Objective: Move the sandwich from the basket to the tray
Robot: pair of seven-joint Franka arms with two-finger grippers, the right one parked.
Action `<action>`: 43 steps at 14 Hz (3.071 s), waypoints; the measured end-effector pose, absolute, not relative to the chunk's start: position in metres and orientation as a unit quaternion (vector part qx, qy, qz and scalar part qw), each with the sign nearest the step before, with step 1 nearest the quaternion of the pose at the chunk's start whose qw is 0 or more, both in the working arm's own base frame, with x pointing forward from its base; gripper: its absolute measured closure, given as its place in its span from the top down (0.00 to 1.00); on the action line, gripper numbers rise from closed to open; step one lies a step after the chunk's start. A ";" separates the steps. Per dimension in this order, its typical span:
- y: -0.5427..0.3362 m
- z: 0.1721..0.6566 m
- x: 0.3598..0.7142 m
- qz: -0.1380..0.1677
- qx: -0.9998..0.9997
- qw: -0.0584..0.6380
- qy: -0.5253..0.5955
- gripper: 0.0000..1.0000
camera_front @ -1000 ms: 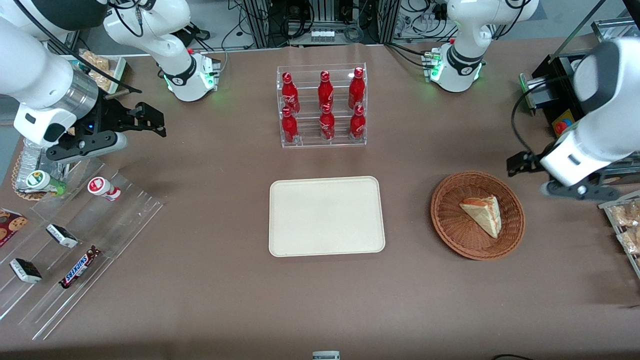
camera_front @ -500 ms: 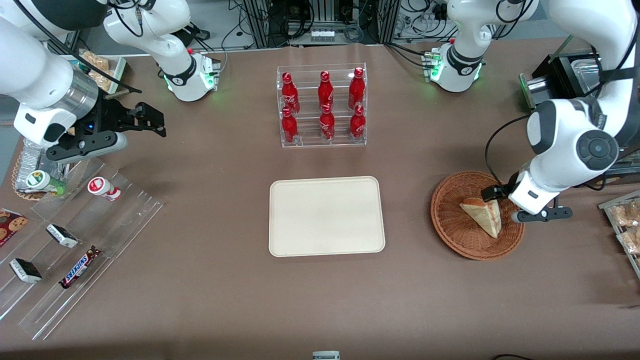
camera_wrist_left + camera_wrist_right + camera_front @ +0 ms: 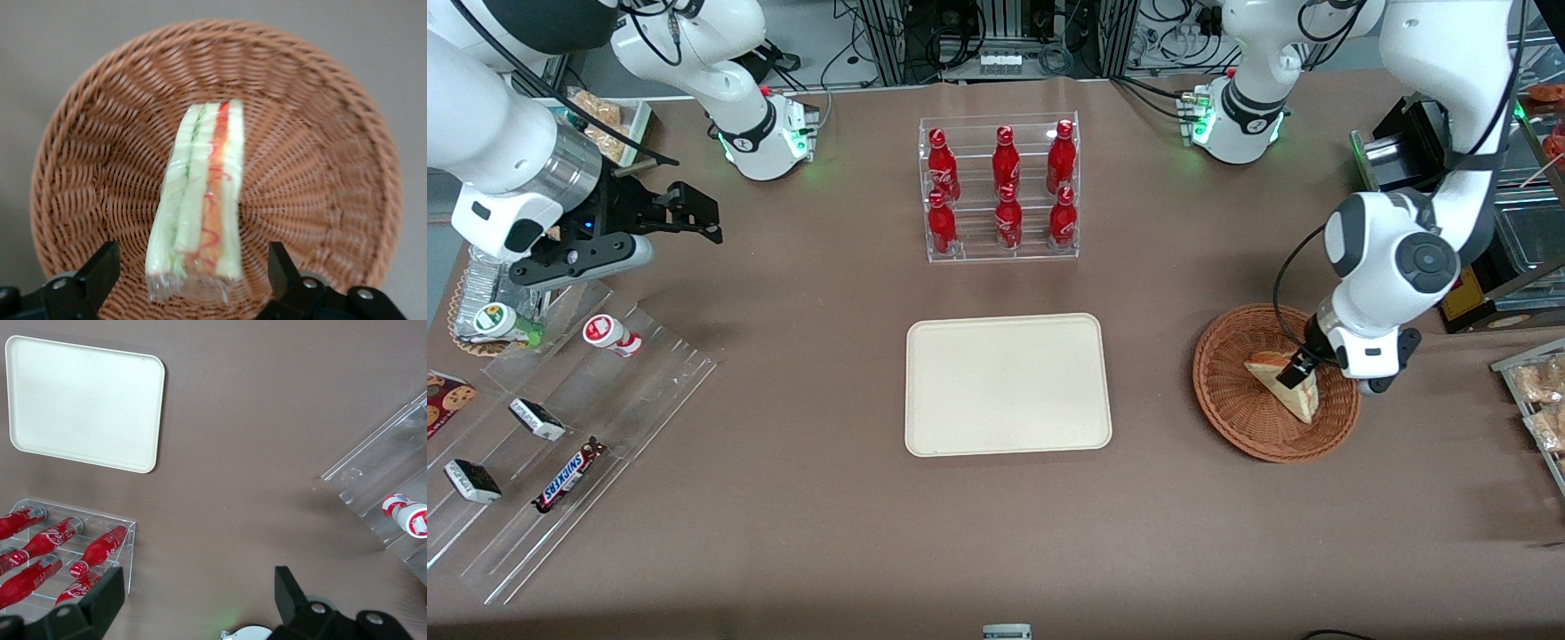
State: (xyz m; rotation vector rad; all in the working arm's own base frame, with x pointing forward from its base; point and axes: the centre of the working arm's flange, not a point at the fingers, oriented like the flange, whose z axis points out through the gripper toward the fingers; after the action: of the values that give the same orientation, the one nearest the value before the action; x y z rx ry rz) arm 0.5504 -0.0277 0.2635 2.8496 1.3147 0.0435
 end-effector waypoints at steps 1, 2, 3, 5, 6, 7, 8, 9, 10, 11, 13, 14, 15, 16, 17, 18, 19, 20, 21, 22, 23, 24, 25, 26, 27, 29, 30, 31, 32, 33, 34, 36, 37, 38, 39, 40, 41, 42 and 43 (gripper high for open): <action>-0.028 0.257 0.550 0.012 0.906 0.001 0.424 0.84; -0.028 0.256 0.551 0.012 0.905 0.001 0.425 0.73; -0.028 0.258 0.553 0.014 0.905 0.002 0.425 0.63; -0.029 0.271 0.562 0.012 0.905 0.000 0.425 0.43; -0.032 0.283 0.570 0.006 0.906 -0.003 0.423 0.33; -0.039 0.299 0.579 0.003 0.909 -0.006 0.417 0.30; -0.054 0.316 0.588 0.002 0.914 -0.007 0.405 0.26; -0.077 0.331 0.594 0.006 0.921 -0.005 0.388 0.25; -0.107 0.343 0.597 0.011 0.930 -0.002 0.367 0.22; -0.143 0.349 0.596 0.016 0.940 0.002 0.341 0.16; -0.215 0.347 0.588 0.019 0.956 0.007 0.294 0.15; -0.250 0.342 0.584 0.020 0.962 0.010 0.272 0.15; -0.286 0.335 0.580 0.019 0.967 0.012 0.252 0.15; -0.323 0.326 0.574 0.019 0.972 0.013 0.232 0.13; -0.358 0.315 0.568 0.020 0.977 0.016 0.213 0.13; -0.391 0.306 0.561 0.023 0.980 0.022 0.195 0.13; -0.421 0.298 0.553 0.029 0.982 0.031 0.184 0.13; -0.445 0.292 0.545 0.038 0.983 0.041 0.176 0.13; -0.466 0.287 0.536 0.051 0.983 0.048 0.168 0.13; -0.481 0.282 0.526 0.061 0.984 0.049 0.162 0.13; -0.490 0.276 0.519 0.067 0.984 0.045 0.159 0.13; -0.497 0.270 0.513 0.074 0.985 0.040 0.153 0.13; -0.502 0.263 0.508 0.080 0.985 0.035 0.146 0.13; -0.504 0.256 0.506 0.083 0.986 0.032 0.141 0.13; -0.505 0.250 0.505 0.082 0.987 0.029 0.139 0.13; -0.504 0.243 0.505 0.081 0.987 0.027 0.139 0.26; -0.504 0.244 0.507 0.083 0.986 0.030 0.140 0.37; -0.505 0.251 0.510 0.087 0.986 0.034 0.141 0.48; -0.506 0.263 0.515 0.094 0.984 0.042 0.143 0.57; -0.506 0.283 0.519 0.102 0.983 0.049 0.146 0.68; -0.503 0.307 0.522 0.105 0.982 0.047 0.150 0.77; -0.483 0.366 0.531 0.112 0.980 0.039 0.163 0.97; -0.463 0.395 0.539 0.113 0.980 0.031 0.162 1.00; -0.441 0.420 0.547 0.107 0.982 0.025 0.154 1.00; -0.418 0.444 0.554 0.094 0.985 0.026 0.140 1.00; -0.396 0.463 0.560 0.078 0.988 0.027 0.129 1.00; -0.370 0.477 0.566 0.060 0.991 0.020 0.121 1.00; -0.340 0.487 0.571 0.041 0.992 0.005 0.116 1.00; -0.311 0.496 0.577 0.025 0.994 -0.007 0.111 1.00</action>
State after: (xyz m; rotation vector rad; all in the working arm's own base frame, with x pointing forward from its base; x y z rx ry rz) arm 0.5769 -0.3110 0.4956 3.1345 0.3486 0.0784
